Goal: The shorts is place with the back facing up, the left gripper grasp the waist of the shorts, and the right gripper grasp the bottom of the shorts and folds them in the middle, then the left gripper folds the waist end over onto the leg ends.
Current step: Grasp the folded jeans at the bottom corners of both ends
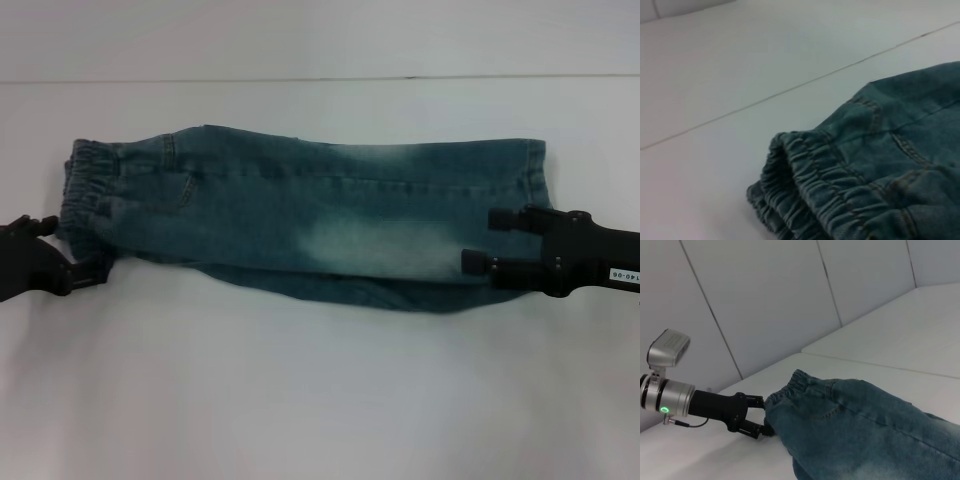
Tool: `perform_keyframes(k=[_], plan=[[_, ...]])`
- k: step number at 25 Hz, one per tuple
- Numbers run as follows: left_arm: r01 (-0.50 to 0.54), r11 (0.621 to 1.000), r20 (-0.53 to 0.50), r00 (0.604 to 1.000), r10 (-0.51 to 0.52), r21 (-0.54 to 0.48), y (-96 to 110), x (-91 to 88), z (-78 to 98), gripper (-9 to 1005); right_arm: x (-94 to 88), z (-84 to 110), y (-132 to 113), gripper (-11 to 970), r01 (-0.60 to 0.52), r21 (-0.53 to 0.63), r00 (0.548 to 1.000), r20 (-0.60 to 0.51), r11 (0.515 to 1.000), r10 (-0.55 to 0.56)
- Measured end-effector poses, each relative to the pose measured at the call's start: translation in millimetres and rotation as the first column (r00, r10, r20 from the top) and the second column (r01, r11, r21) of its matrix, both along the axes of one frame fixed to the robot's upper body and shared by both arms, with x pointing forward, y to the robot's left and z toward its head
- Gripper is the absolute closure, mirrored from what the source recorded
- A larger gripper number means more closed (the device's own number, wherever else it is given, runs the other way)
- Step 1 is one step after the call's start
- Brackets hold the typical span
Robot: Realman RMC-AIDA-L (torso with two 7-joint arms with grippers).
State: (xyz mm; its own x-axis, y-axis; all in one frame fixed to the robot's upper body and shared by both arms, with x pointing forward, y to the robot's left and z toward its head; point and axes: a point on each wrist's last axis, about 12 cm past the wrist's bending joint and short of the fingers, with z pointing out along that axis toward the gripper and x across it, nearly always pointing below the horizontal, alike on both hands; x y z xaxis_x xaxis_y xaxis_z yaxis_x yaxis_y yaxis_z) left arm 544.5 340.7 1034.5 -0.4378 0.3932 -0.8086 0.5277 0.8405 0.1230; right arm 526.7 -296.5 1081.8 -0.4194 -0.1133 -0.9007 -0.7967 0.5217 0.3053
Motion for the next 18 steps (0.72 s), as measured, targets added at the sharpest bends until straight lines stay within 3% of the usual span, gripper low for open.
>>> perform_keyframes(k=[18], plan=[[0.025, 0.999, 0.061, 0.998, -0.024, -0.029, -6.8, 0.0, 5.5, 206, -1.5, -2.1, 2.8, 36, -0.010, 0.014, 1.000, -0.009, 1.000, 0.011]])
